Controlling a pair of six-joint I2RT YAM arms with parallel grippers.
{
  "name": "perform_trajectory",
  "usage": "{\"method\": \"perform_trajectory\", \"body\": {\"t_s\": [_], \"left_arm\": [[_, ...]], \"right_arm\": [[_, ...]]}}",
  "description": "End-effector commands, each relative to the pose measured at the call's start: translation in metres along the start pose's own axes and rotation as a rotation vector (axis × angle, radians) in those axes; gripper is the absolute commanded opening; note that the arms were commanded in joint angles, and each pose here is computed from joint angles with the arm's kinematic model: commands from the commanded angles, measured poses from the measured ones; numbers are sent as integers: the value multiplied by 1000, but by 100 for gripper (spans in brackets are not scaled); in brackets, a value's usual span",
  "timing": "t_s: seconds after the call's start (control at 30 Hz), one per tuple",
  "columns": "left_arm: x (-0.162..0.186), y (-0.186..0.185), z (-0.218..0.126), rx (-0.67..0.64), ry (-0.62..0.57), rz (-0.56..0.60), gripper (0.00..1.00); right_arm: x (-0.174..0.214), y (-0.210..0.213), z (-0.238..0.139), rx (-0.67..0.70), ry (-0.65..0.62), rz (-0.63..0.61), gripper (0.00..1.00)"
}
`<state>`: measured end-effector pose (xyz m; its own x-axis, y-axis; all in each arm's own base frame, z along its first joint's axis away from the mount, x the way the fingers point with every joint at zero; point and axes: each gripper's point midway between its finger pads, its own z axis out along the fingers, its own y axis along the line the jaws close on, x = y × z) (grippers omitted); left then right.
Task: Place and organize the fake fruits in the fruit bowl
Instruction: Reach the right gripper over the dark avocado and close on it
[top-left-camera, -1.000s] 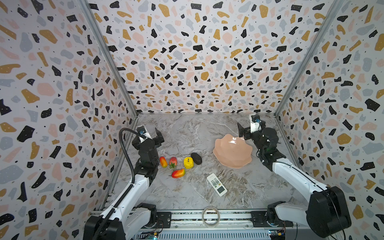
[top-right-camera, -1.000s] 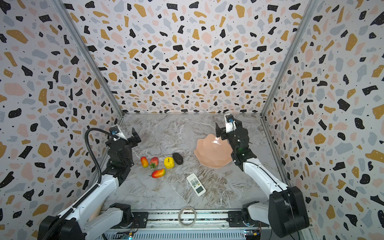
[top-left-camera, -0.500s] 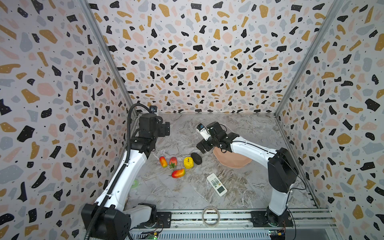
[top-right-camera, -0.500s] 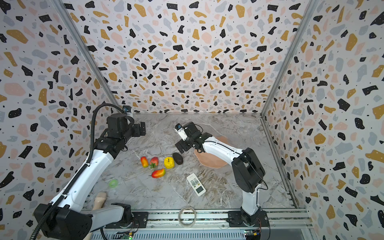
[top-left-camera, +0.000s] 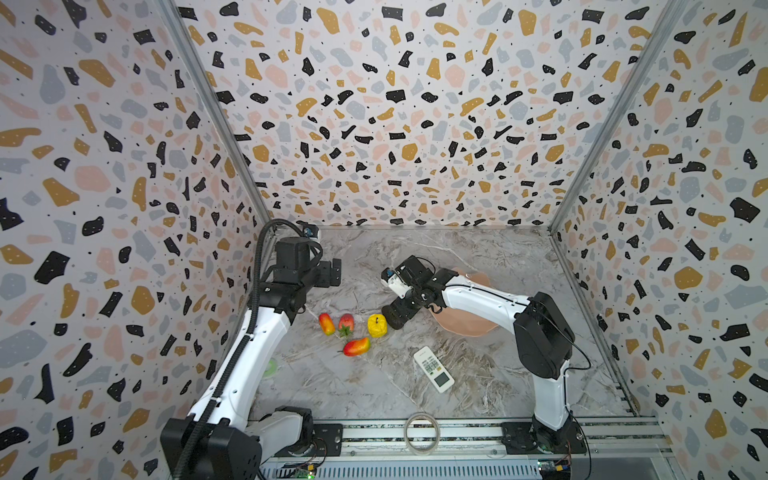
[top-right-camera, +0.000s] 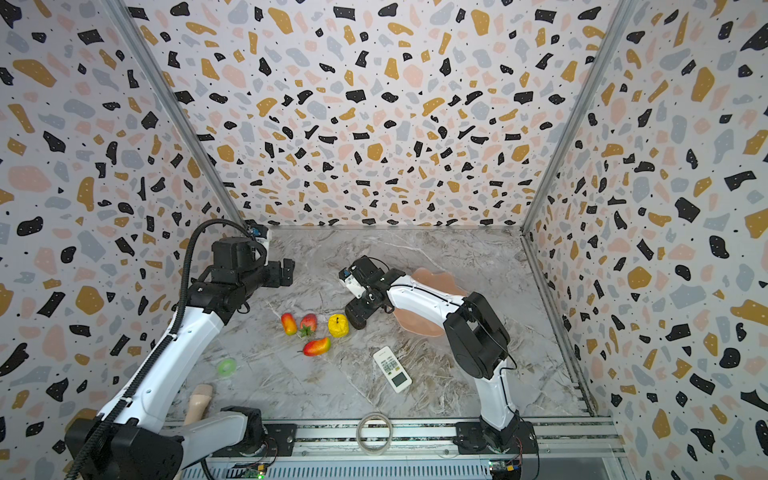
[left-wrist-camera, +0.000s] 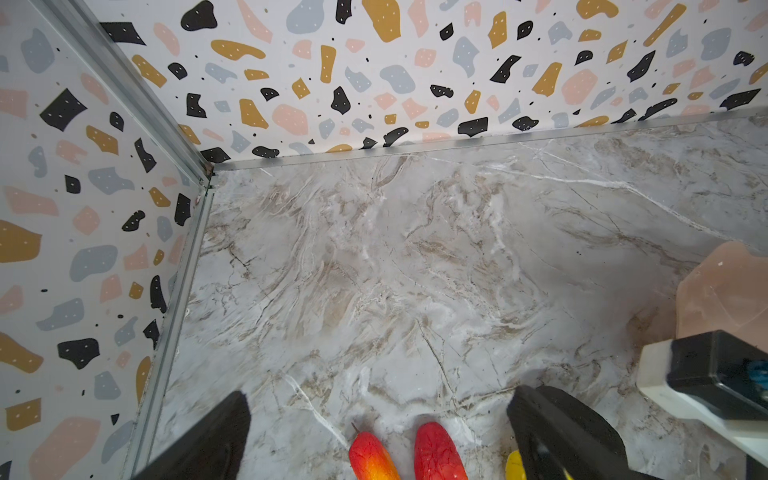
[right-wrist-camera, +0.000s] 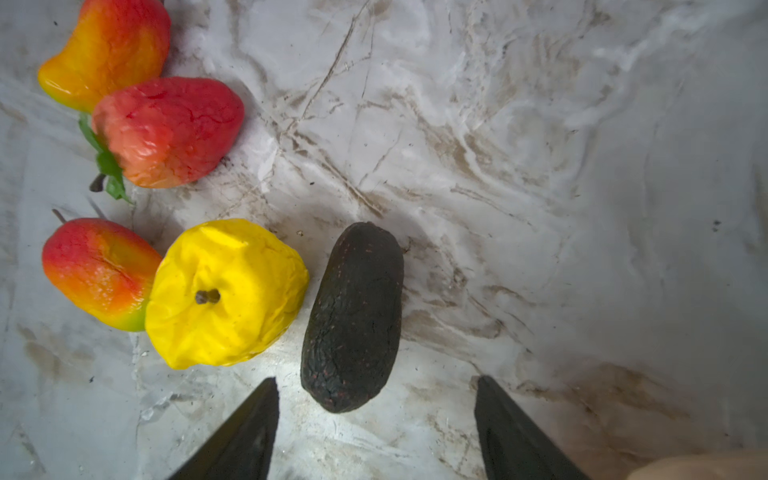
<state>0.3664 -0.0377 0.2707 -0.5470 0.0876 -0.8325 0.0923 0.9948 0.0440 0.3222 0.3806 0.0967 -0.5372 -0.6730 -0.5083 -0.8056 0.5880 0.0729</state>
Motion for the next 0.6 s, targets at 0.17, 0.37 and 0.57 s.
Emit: {"method": "perform_trajectory", "body": {"t_s": [0.17, 0.37, 0.57], "left_arm": [[-4, -5, -2, 40, -28, -7, 100], [-6, -8, -4, 58, -36, -10, 100], [-9, -7, -8, 56, -50, -15, 100]], "right_arm": [[-3, 20, 20, -105, -1, 32, 70], [-4, 17, 33, -96, -5, 60, 62], [-7, 15, 36, -91, 6, 67, 40]]}}
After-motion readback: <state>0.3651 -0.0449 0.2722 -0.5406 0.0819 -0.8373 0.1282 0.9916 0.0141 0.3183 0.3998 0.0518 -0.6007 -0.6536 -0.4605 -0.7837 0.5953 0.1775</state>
